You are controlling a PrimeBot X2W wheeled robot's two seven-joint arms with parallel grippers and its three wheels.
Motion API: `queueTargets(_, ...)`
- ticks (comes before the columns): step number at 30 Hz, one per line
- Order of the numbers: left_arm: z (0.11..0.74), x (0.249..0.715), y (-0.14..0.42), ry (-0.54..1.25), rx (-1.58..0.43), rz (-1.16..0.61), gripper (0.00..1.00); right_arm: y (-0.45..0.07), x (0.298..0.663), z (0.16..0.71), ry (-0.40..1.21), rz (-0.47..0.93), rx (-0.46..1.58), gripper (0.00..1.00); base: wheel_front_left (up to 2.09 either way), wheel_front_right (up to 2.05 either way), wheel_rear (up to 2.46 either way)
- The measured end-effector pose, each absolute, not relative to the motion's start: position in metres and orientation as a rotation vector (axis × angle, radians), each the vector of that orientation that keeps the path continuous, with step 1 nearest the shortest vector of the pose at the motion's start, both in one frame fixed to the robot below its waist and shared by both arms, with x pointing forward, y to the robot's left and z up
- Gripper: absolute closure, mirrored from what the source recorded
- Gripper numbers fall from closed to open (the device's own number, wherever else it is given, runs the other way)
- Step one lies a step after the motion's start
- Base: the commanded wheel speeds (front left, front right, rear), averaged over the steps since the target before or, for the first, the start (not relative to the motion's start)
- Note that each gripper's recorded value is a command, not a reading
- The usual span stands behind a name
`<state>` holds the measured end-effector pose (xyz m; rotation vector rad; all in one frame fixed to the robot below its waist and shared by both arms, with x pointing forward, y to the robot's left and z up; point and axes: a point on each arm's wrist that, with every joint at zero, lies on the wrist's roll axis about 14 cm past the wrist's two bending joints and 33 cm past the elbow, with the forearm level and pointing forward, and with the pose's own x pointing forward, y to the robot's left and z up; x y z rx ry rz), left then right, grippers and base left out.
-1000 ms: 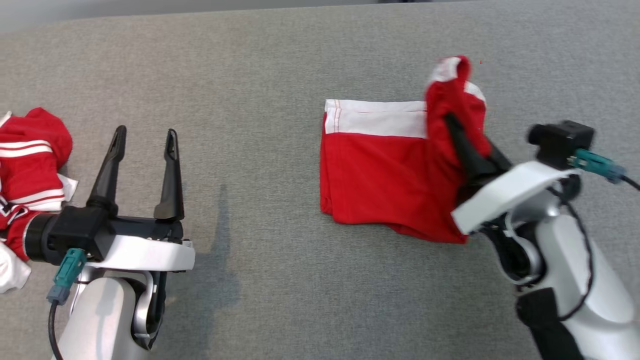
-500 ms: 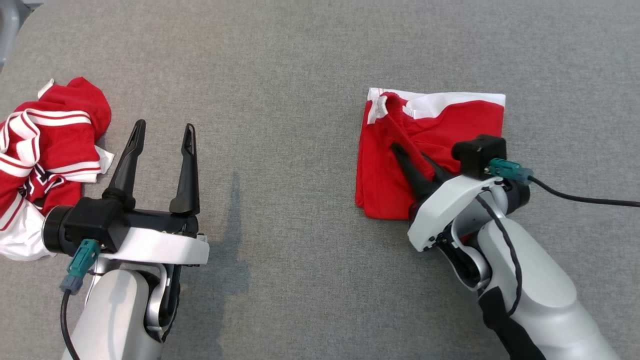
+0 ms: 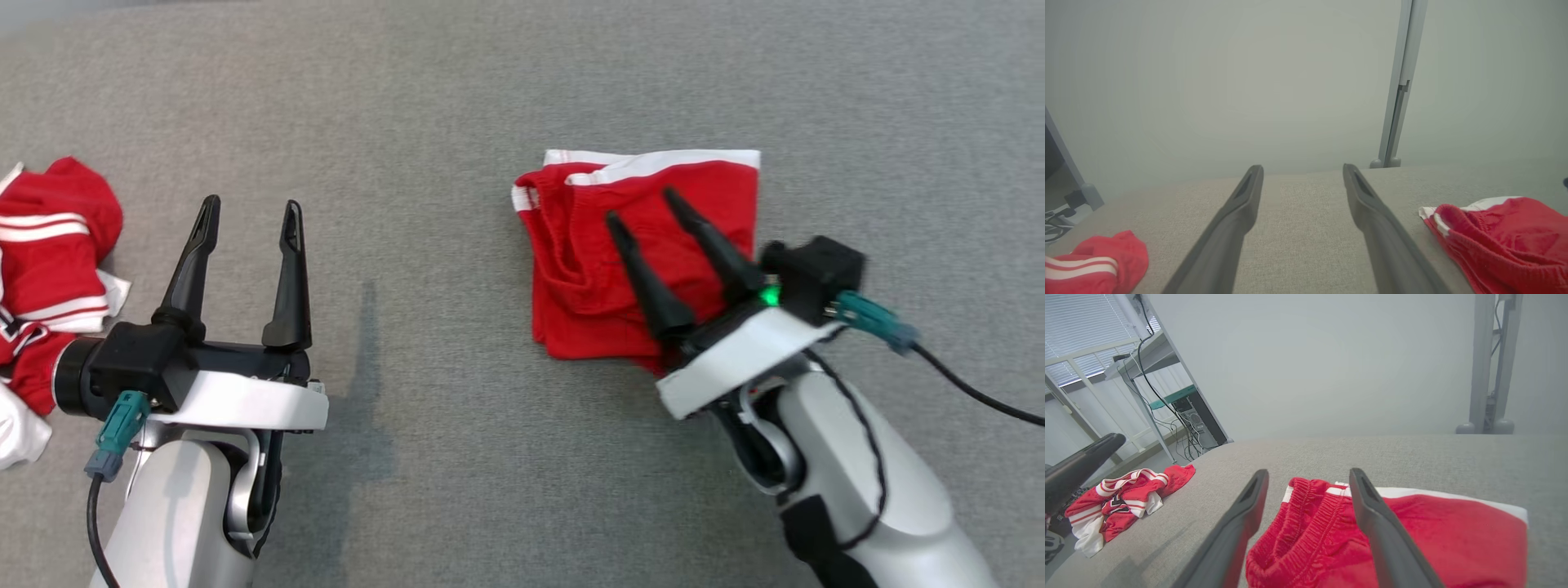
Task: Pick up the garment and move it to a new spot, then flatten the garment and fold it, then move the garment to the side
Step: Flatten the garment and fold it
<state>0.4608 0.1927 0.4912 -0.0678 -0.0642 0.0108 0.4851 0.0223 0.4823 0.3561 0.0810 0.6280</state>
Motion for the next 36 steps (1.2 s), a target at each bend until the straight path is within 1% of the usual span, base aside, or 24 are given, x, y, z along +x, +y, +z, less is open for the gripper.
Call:
queueTargets(3,0.492,0.462,0.187,-0.068,-0.066,-0.005,0.00,-0.013,0.488,0.494,0.014,0.541,0.348,0.00,0.00,0.00,0.00)
queueTargets(8,0.494,0.464,0.180,-0.075,-0.067,-0.022,0.00,-0.082,0.490,0.509,-0.075,0.367,0.273,0.00,0.00,0.00,0.00)
queueTargets(12,0.497,0.463,0.176,-0.080,-0.066,-0.034,0.00,-0.129,0.484,0.513,-0.101,0.247,0.197,0.00,0.00,0.00,0.00)
queueTargets(17,0.499,0.459,0.174,-0.080,-0.062,-0.039,0.00,-0.168,0.469,0.510,-0.090,0.147,0.126,0.00,0.00,0.00,0.00)
queueTargets(24,0.499,0.441,0.177,-0.062,-0.069,-0.029,0.00,-0.180,0.445,0.509,-0.061,0.114,0.095,0.00,0.00,0.00,0.00)
queueTargets(36,0.506,0.406,0.177,-0.049,-0.071,-0.025,0.00,-0.176,0.416,0.520,-0.054,0.128,0.081,0.00,0.00,0.00,0.00)
